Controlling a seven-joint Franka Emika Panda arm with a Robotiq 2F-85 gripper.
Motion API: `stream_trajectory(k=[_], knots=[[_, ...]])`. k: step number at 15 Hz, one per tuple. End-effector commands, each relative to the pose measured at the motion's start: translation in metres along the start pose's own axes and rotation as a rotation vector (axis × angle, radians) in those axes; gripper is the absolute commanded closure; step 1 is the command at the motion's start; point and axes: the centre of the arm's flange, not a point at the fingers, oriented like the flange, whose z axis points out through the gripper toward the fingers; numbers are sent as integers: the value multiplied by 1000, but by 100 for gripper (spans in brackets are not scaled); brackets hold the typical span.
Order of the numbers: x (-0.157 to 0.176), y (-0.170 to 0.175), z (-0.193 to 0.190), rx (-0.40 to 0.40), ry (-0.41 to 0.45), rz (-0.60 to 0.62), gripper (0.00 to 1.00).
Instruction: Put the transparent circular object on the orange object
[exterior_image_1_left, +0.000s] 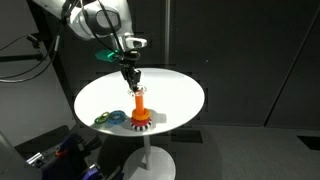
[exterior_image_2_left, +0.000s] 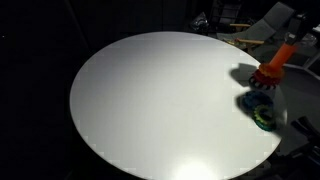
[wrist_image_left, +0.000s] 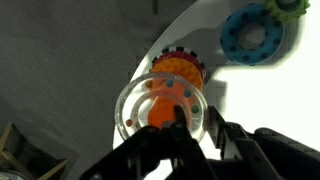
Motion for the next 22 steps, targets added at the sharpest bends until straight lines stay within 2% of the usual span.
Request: stream_trajectory(k=[1,15,22], knots=[[5,5,0,19,6,36,93],[14,7,4,22,-15,47,93],[17,3,8,81,-42,63,93]])
